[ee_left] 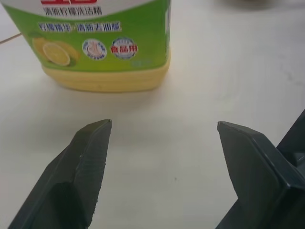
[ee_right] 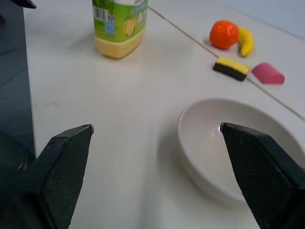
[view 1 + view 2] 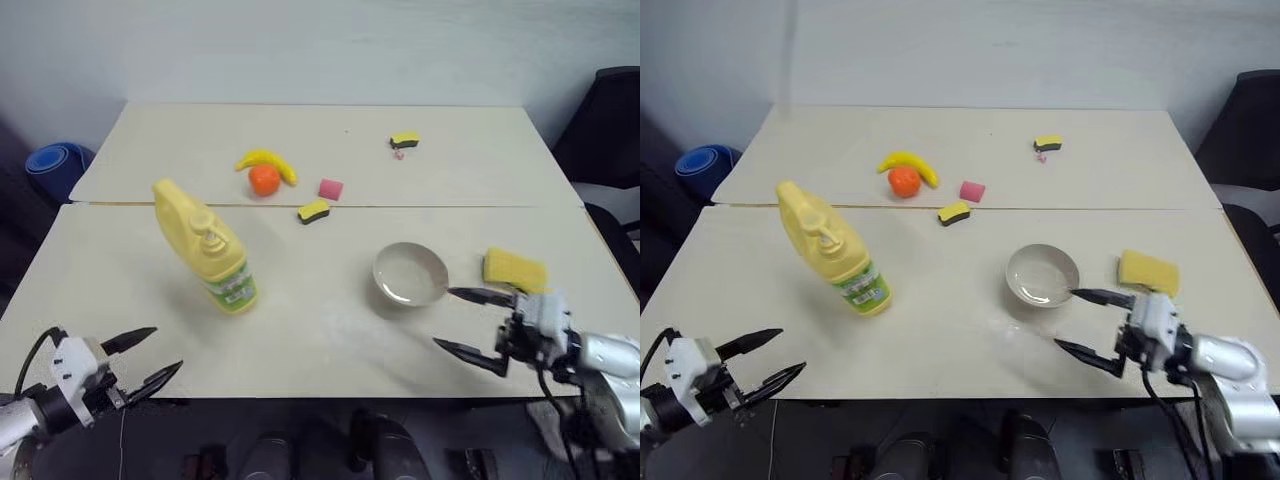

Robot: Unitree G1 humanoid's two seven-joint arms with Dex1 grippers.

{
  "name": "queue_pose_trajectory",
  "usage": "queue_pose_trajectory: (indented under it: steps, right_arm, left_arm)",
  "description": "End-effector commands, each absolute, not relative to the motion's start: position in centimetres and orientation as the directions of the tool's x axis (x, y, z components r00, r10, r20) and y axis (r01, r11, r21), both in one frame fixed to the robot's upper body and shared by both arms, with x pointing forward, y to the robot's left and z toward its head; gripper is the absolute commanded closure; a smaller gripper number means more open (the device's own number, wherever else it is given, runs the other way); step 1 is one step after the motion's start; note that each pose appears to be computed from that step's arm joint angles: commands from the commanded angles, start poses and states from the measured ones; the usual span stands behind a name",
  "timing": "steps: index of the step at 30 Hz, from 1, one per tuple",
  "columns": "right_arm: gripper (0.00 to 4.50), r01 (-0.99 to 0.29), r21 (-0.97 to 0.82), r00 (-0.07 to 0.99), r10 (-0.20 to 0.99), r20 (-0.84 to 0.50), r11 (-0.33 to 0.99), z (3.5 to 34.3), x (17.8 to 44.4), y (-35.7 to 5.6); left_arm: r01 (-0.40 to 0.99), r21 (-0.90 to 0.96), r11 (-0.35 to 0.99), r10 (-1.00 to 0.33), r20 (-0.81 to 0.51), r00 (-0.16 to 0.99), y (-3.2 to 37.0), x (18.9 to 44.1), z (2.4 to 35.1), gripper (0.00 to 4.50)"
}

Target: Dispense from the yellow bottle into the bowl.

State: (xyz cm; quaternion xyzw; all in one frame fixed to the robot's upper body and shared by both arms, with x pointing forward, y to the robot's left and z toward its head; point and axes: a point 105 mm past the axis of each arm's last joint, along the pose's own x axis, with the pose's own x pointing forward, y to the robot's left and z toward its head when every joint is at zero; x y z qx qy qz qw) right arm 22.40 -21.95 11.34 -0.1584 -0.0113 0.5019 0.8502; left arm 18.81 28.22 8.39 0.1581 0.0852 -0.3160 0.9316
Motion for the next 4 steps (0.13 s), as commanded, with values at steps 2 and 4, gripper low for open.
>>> queue_pose_trajectory:
  steps: [2,4]
  right_arm:
    - [0.0,-0.818,-0.371,0.525,0.834,-0.171,0.439,11.28,21.34,-22.87]
    - [0.0,-0.803,-0.382,0.549,0.817,-0.175,0.458,10.81,21.36,-23.24]
  left_arm:
    - [0.593,0.286,0.753,-0.527,-0.278,0.803,28.14,18.14,7.38,0.77]
    - [0.594,0.287,0.752,-0.522,-0.291,0.802,28.11,17.99,6.94,0.77]
